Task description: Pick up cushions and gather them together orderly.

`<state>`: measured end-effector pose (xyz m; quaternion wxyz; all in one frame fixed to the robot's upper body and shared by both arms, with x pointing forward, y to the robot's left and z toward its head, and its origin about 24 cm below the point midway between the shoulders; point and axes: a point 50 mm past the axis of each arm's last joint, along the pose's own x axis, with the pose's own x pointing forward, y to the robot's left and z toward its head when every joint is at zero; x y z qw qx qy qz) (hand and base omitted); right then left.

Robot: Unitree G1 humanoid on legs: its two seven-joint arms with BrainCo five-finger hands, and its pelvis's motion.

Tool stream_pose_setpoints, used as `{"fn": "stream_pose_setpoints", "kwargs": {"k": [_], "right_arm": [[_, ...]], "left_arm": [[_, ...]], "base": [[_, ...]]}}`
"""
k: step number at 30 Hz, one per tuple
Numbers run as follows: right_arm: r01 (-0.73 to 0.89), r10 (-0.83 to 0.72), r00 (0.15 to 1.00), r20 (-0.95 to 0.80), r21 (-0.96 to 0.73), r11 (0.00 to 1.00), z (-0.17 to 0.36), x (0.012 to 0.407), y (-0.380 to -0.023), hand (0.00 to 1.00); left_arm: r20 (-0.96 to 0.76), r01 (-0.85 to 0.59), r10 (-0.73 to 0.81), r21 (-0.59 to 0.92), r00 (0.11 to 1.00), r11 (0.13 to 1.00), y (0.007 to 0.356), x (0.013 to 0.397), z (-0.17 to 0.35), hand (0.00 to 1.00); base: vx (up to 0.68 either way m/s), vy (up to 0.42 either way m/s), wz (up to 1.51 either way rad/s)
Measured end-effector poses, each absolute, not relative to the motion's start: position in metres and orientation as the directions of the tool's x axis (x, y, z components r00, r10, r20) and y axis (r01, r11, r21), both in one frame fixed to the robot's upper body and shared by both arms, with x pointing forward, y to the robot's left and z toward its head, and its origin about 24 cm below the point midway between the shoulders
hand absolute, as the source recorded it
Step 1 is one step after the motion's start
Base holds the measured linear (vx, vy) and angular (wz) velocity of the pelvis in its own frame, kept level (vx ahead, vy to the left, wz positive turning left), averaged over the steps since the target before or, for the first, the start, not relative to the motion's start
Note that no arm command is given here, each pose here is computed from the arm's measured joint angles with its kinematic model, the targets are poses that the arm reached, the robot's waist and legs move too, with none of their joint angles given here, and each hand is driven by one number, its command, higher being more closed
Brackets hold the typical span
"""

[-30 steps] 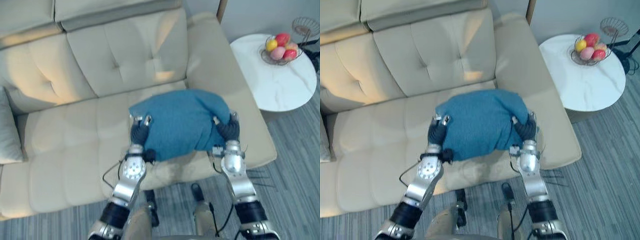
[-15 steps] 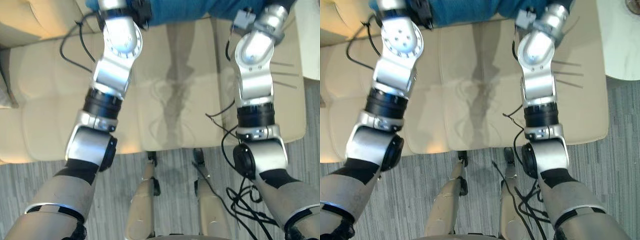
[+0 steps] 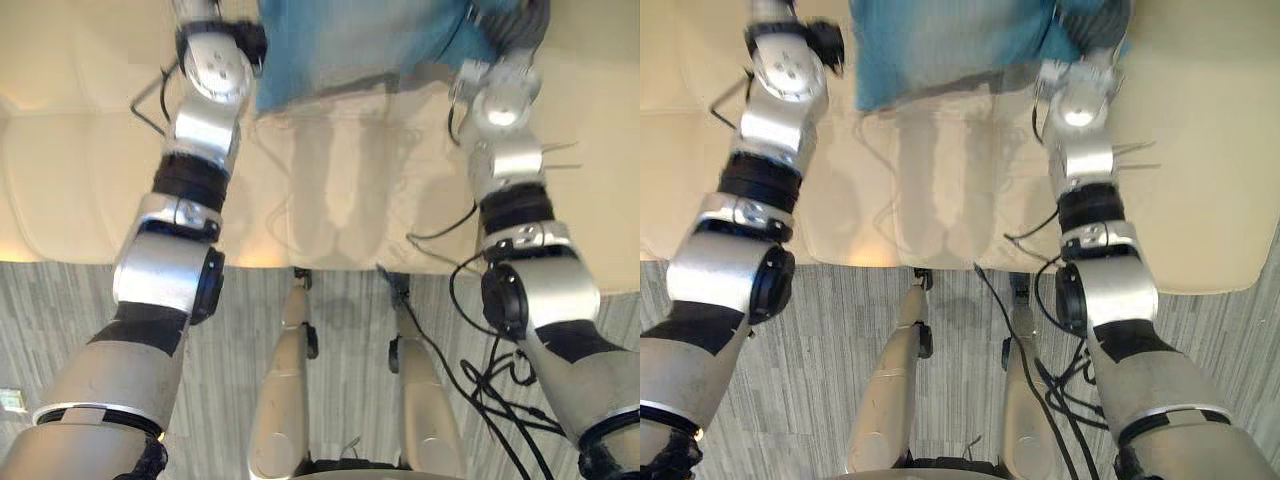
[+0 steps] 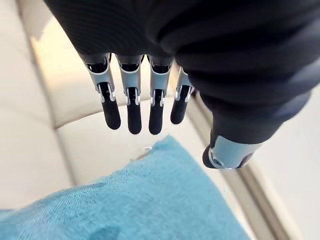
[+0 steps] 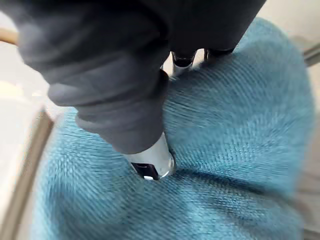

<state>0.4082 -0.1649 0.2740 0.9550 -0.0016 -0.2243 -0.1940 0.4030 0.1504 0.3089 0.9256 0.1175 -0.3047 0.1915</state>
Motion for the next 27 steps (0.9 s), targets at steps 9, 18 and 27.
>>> {"fn": "stream_pose_setpoints", "kwargs": {"k": [9,18,27], "right_arm": [[0.356,-0.351,0.859,0.372,0.057,0.933,0.209,0.392,-0.181,0.0],[0.396,-0.323,0.82,0.473,-0.061,0.916,0.182,0.342,-0.214,0.0],[0.206,-0.252,0.965,-0.076,-0.378,0.902,0.002,0.216,-0.233,0.0]], "left_arm": [[0.412,-0.387,0.284,0.19,0.866,0.903,0.166,0.408,0.223,0.0],[0.452,-0.337,0.245,0.135,0.858,0.932,0.185,0.367,0.182,0.0],[-0.074,-0.118,0.125,0.094,0.989,0.989,0.195,0.238,0.0,0.0]], "base": [[-0.02,0.008,-0.12],[0.0,-0.029,-0.03],[0.08,-0.089,0.03]]}}
